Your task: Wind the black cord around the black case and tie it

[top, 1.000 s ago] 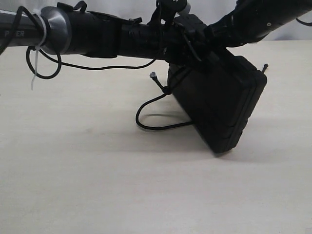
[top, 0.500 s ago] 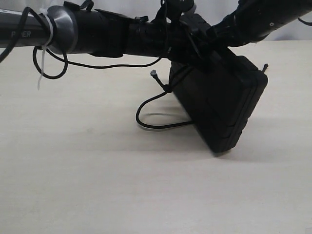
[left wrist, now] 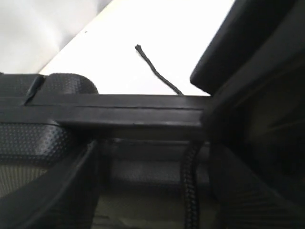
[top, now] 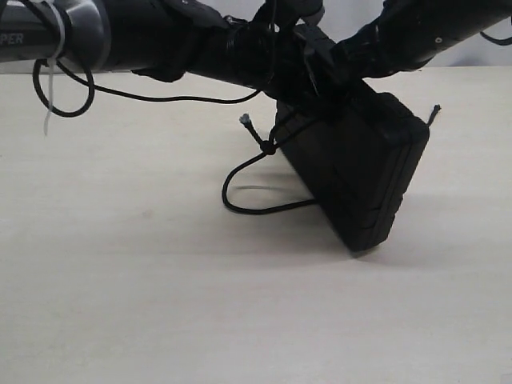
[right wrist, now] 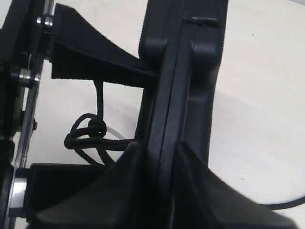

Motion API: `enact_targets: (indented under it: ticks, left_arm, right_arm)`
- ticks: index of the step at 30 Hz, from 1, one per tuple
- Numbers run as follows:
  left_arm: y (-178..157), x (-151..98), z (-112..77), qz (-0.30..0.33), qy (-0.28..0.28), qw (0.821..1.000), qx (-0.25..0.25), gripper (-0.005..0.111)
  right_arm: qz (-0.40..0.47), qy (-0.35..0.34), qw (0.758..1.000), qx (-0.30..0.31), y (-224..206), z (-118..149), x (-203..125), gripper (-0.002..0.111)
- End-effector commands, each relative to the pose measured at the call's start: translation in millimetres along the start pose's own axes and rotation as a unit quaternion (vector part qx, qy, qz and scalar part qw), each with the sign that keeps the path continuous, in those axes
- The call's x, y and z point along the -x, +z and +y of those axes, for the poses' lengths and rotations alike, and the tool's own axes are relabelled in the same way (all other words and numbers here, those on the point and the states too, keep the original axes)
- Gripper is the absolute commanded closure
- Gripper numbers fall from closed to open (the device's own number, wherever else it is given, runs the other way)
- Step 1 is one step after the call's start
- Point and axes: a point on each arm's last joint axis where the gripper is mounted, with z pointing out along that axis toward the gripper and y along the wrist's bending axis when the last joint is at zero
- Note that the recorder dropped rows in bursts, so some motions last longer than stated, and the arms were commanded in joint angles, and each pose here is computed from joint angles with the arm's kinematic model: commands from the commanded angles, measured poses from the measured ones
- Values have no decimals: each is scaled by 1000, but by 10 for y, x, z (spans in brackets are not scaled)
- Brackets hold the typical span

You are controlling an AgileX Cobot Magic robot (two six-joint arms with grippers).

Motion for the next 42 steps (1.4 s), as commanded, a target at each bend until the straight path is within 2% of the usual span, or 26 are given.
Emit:
enact_targets:
  ticks: [1, 5, 11, 14, 18, 20, 23, 27, 30, 37, 42]
  left_arm:
    - [-184, 57, 84, 12, -3, 1000, -19, 45]
    - [-312, 66, 156, 14, -8, 999, -43, 45]
    - [-453, 90, 270, 9, -16, 999, -44, 45]
    - [-543, 103, 291, 11, -17, 998, -61, 45]
    - [-615, -2, 278, 59, 10, 993, -104, 45]
    - [-613, -118, 300, 105, 25, 990, -91, 47]
    - [-605, -221, 288, 130, 24, 987, -93, 55]
    - [-581, -236, 274, 126, 29, 988, -87, 57]
    - [-529, -233, 302, 108, 11, 991, -75, 57]
    - [-362, -419, 284, 122, 11, 986, -111, 57]
    - [-332, -418, 305, 112, 6, 989, -101, 57]
  right_arm:
    - [17, -4, 1000, 14, 9, 46, -29, 104]
    - [17, -3, 1000, 14, 9, 46, -29, 104]
    - [17, -2, 1000, 14, 9, 46, -29, 104]
    - [17, -2, 1000, 14, 9, 46, -29, 104]
    - [17, -2, 1000, 14, 9, 46, -29, 104]
    - [17, -2, 1000, 13, 9, 45, -29, 104]
    - [17, -1, 1000, 13, 9, 45, -29, 104]
    - [17, -1, 1000, 13, 9, 45, -29, 104]
    - [17, -1, 1000, 13, 9, 45, -29, 104]
    - [17, -1, 1000, 13, 9, 45, -29, 104]
    - [17, -1, 1000, 13, 9, 45, -29, 104]
